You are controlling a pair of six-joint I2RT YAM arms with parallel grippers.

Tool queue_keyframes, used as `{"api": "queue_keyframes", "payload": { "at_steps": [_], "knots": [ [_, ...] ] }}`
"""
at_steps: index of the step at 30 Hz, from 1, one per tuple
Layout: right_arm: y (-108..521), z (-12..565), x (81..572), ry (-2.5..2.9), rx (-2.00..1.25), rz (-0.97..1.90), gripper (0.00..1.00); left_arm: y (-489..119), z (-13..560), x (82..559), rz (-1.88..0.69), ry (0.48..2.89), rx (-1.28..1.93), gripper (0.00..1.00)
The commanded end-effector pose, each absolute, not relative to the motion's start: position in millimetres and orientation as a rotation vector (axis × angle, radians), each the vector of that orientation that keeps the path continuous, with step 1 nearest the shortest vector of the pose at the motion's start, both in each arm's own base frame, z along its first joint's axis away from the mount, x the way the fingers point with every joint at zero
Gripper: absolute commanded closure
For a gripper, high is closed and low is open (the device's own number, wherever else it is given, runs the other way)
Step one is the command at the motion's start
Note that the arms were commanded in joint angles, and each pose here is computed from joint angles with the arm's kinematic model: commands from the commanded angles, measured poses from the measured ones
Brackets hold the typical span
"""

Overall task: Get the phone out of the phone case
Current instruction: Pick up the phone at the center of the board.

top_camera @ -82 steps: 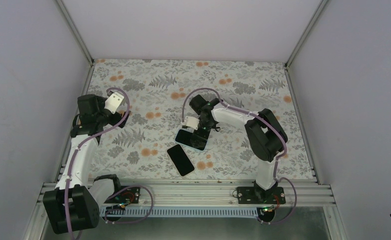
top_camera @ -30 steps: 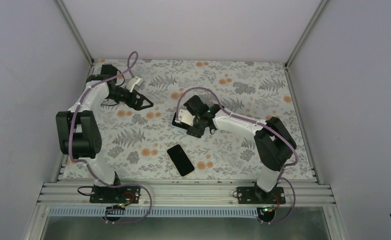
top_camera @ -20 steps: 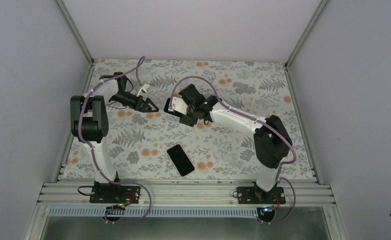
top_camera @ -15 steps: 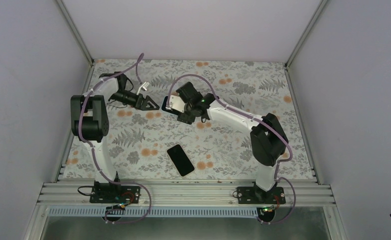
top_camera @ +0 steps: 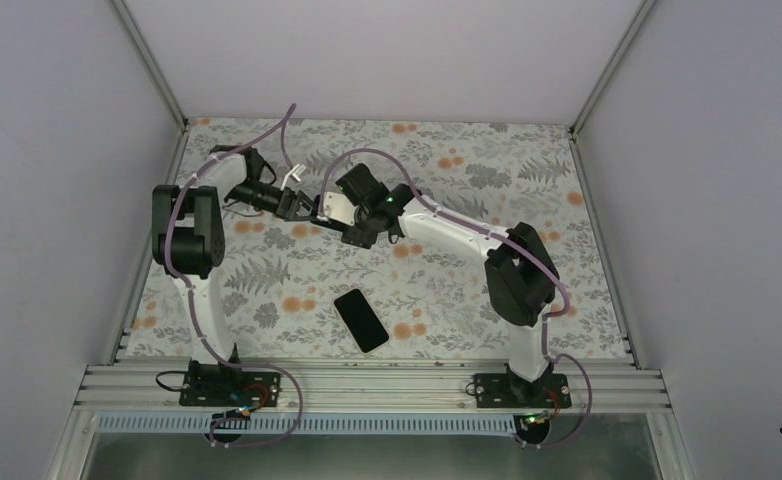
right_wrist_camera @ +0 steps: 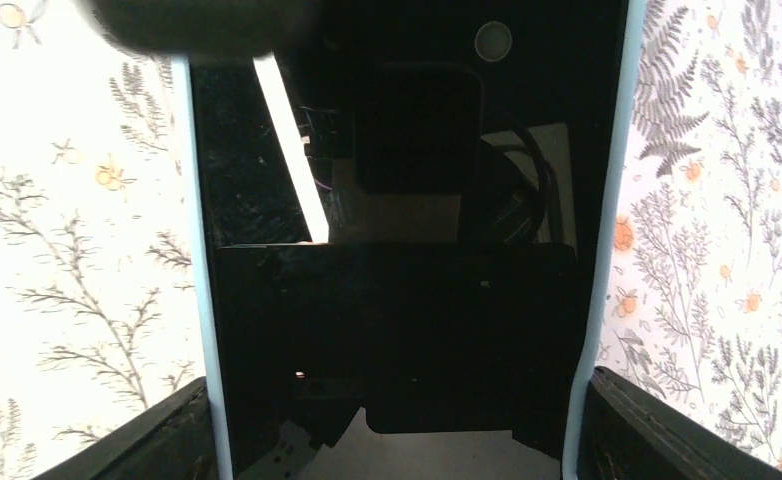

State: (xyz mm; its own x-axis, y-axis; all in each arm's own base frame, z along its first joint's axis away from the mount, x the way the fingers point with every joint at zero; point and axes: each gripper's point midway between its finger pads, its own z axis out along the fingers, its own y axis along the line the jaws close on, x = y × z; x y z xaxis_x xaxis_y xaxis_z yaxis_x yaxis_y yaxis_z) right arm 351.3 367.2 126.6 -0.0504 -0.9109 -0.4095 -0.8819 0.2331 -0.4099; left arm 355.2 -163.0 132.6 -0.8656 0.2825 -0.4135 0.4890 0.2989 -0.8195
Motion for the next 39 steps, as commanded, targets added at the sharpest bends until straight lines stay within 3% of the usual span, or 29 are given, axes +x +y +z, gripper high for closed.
{"api": "queue_keyframes", "payload": {
  "at_steps": [1, 3, 8, 16, 17, 19, 20, 27, 30, 34, 39],
  "knots": [
    [389, 150, 343, 1.842, -1.637, -0.032, 0.5, -169, 143, 362, -1.639, 2.293, 0.742, 0.1],
    [390, 148, 341, 1.839, -1.644, -0.037, 0.5, -170, 147, 362, -1.66, 2.269, 0.752, 0.21],
    [391, 147, 344, 1.84, -1.634, -0.05, 0.5, -172, 147, 358, -1.678, 2.259, 0.759, 0.68],
    [390, 149, 342, 1.845, -1.629, -0.044, 0.46, -176, 154, 351, -1.674, 2.236, 0.79, 0.96],
    [388, 151, 341, 1.847, -1.629, -0.038, 0.37, -177, 157, 350, -1.671, 2.226, 0.8, 0.98],
    [382, 151, 333, 1.868, -1.665, -0.008, 0.03, -181, 165, 346, -1.652, 2.202, 0.842, 0.98],
    [377, 152, 328, 1.884, -1.684, 0.024, 0.01, -183, 170, 344, -1.63, 2.193, 0.877, 0.98],
    [320, 174, 293, 2.023, -1.72, 0.438, 0.0, -192, 209, 330, -1.339, 2.134, 1.165, 0.98],
    [297, 180, 280, 2.052, -1.711, 0.591, 0.0, -196, 226, 330, -1.07, 2.113, 1.291, 0.98],
    [280, 169, 273, 2.082, -1.705, 0.6, 0.0, -208, 239, 320, -0.781, 2.028, 1.433, 0.98],
    [277, 161, 274, 2.104, -1.693, 0.612, 0.0, -222, 251, 303, -0.756, 1.971, 1.519, 0.98]
  ]
}}
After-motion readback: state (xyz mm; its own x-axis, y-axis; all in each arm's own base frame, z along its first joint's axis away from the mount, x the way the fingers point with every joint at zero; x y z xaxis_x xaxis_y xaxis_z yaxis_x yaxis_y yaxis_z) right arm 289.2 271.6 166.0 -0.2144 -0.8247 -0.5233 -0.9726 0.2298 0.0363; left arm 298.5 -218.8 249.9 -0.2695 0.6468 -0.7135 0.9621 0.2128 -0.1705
